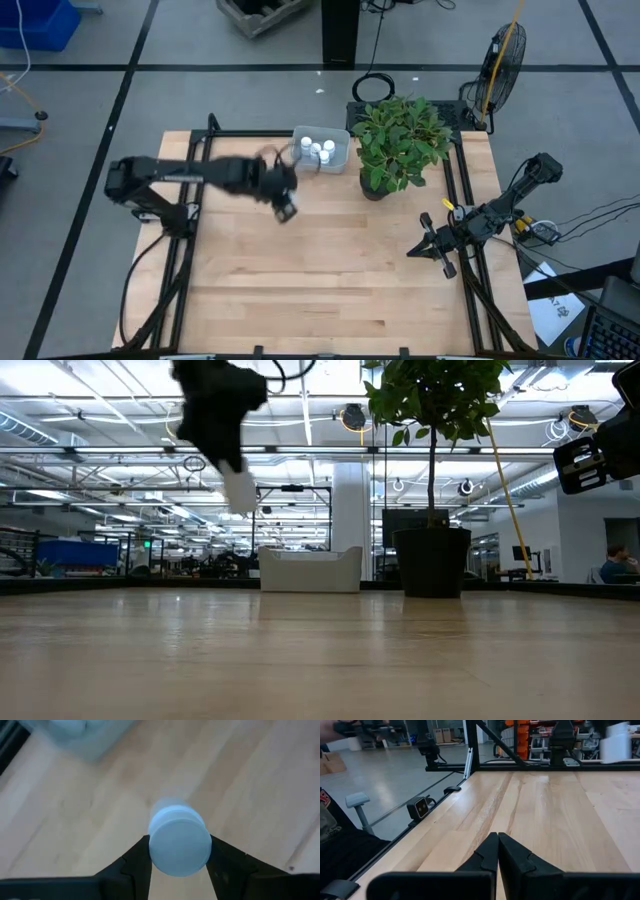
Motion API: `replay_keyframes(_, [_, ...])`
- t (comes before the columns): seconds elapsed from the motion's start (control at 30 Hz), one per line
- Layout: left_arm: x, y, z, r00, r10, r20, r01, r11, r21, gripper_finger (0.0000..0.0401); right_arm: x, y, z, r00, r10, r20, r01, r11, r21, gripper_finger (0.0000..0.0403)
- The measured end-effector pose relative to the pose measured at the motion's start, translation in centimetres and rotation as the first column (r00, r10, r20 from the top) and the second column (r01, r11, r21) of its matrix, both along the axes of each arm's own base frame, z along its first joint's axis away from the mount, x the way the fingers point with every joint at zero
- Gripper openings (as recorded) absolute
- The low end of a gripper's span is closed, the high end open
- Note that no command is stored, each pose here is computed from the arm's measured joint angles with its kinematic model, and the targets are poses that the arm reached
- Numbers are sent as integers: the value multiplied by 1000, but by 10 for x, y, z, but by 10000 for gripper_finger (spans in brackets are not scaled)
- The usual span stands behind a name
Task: Pick and place pill bottles into a basket
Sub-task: Put the white pill bottle into the gray bin
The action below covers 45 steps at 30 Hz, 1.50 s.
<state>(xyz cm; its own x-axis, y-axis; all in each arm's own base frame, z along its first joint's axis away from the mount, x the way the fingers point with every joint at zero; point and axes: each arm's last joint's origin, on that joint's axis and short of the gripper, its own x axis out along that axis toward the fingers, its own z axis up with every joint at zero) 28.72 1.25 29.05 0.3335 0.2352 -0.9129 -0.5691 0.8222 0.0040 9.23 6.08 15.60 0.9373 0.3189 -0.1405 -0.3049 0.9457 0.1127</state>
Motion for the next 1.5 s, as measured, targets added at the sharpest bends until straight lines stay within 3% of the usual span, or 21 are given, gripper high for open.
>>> replay_keyframes(0.17, [9,63,5,988,-23,154,28,999,-31,162,0,0,0,1000,0,0,0,1000,0,4])
replay_keyframes(0.33, [4,111,19,968,17,251,-14,1000,-12,177,0,0,0,1000,0,0,0,1000,0,4])
replay_keyframes(0.57, [22,154,21,973,1,232,10,999,-43,162,0,0,0,1000,0,0,0,1000,0,4])
replay_keyframes(0.73, [45,170,18,992,-48,118,54,997,-54,162,0,0,0,1000,0,0,0,1000,1,4])
replay_keyframes(1.03, [61,209,-2,997,-6,-76,-2,994,-109,165,0,0,0,1000,0,0,0,1000,1,4])
replay_keyframes(1.5, [64,217,-23,994,-26,-111,10,990,-137,163,0,0,0,1000,0,0,0,1000,1,4])
